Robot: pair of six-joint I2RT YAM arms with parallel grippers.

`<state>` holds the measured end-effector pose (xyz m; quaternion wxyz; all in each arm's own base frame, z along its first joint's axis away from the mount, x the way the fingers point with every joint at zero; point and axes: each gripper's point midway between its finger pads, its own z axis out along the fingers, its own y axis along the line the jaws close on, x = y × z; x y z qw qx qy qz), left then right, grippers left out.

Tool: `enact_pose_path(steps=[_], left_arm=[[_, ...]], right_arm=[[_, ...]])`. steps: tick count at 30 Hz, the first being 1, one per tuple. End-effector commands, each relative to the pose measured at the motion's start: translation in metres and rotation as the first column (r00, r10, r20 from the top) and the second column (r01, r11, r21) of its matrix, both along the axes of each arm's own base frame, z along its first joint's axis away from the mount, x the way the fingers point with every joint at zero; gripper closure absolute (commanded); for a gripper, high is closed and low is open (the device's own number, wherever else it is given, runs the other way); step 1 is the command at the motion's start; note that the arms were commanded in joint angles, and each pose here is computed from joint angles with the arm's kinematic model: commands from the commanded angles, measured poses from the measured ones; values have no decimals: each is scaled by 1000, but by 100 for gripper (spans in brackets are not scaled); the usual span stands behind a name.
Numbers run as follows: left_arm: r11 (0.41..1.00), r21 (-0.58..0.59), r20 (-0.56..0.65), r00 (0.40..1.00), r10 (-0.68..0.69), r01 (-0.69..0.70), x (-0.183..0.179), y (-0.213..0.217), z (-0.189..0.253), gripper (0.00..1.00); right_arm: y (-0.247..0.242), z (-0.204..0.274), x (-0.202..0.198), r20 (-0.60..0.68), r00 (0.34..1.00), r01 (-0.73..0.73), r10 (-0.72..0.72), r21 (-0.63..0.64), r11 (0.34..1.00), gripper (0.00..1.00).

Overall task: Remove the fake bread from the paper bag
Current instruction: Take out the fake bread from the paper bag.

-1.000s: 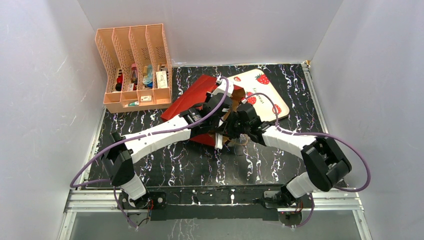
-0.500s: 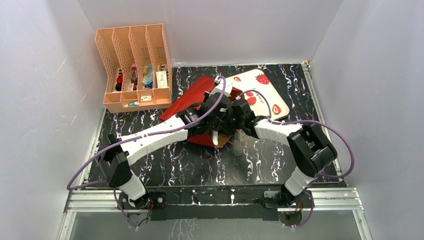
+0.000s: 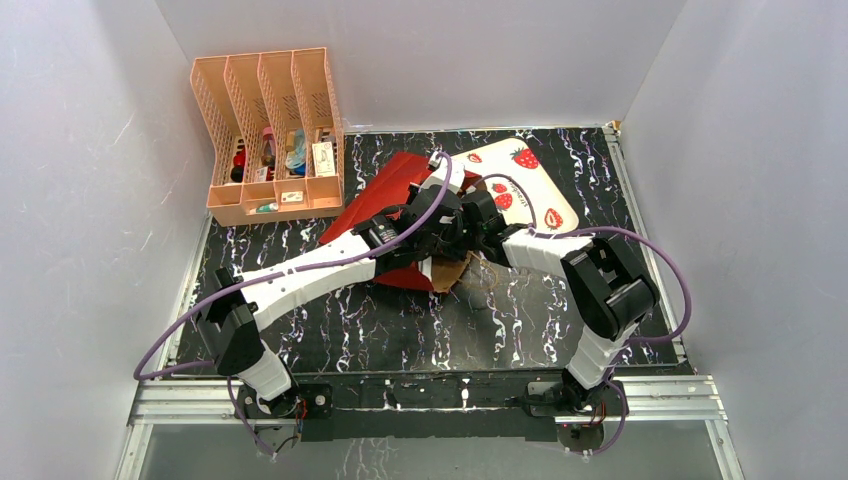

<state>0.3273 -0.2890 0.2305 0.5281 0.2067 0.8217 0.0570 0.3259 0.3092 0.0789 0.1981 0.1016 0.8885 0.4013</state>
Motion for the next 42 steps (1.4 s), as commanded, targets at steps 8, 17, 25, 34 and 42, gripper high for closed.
enact_pose_path(steps=[8, 17, 25, 34, 42], left_arm=[[996, -57, 83, 994, 72, -67, 4, 12, 43, 100], [992, -82, 89, 990, 108, -100, 3, 17, 47, 100], [990, -79, 109, 986, 124, -116, 8, 15, 54, 100], [988, -84, 119, 983, 138, -129, 11, 14, 55, 100], [987, -64, 125, 981, 152, -145, 11, 17, 55, 100]], right_arm=[[-5, 66, 7, 158, 987, -2, -7, 57, 998, 100], [-24, 86, -11, 186, 983, 13, -15, 14, 1000, 100], [-38, 87, -28, 169, 986, 17, -13, -23, 1000, 100], [-50, 85, -42, 183, 983, -6, 26, -107, 994, 100], [-53, 87, -51, 188, 980, -31, 60, -151, 988, 100]])
